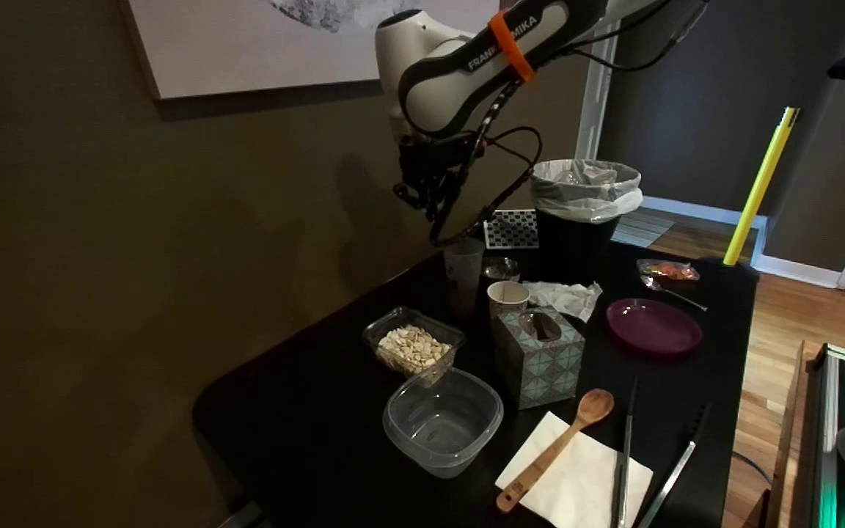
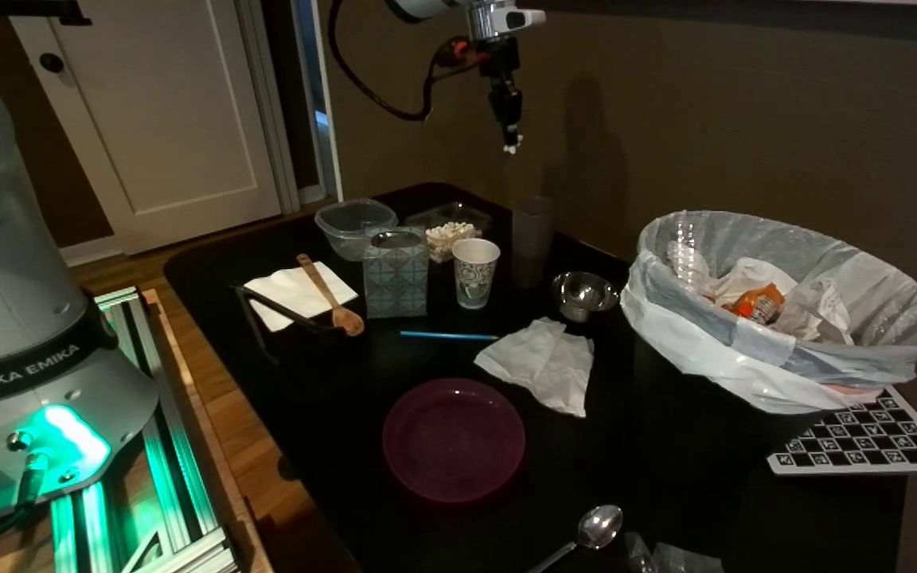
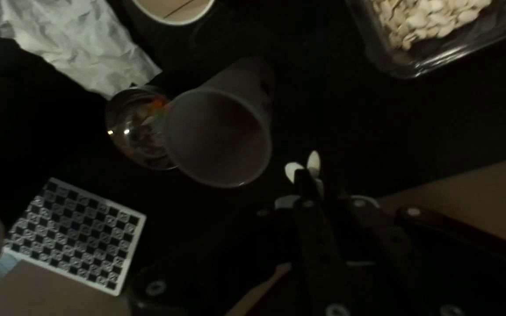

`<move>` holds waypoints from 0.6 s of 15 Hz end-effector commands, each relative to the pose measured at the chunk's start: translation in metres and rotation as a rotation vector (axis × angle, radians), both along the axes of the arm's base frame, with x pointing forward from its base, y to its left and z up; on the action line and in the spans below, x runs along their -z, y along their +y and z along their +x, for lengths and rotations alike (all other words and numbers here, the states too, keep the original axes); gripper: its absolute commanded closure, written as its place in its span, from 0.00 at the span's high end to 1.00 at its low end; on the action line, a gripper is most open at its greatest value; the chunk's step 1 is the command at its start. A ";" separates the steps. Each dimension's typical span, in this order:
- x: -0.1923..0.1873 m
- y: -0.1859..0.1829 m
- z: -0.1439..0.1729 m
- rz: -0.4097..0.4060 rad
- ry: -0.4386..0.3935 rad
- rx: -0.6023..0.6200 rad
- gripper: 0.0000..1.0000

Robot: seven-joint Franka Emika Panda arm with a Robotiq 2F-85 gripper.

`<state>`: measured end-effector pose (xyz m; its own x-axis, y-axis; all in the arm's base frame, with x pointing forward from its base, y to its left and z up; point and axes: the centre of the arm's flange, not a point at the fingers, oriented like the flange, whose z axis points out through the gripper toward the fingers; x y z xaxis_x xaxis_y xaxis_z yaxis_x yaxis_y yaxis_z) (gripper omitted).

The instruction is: Put some of the white objects in the bin

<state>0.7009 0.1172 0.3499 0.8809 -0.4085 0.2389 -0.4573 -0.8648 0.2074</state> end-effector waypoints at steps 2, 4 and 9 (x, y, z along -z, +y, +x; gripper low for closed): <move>-0.054 -0.069 -0.037 -0.076 -0.106 0.223 0.02; -0.069 -0.100 -0.047 -0.103 -0.153 0.322 0.02; -0.083 -0.176 -0.067 -0.144 -0.247 0.584 0.02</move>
<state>0.6631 -0.0277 0.4359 0.5573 -0.6939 0.4560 -0.8174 -0.5551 0.1541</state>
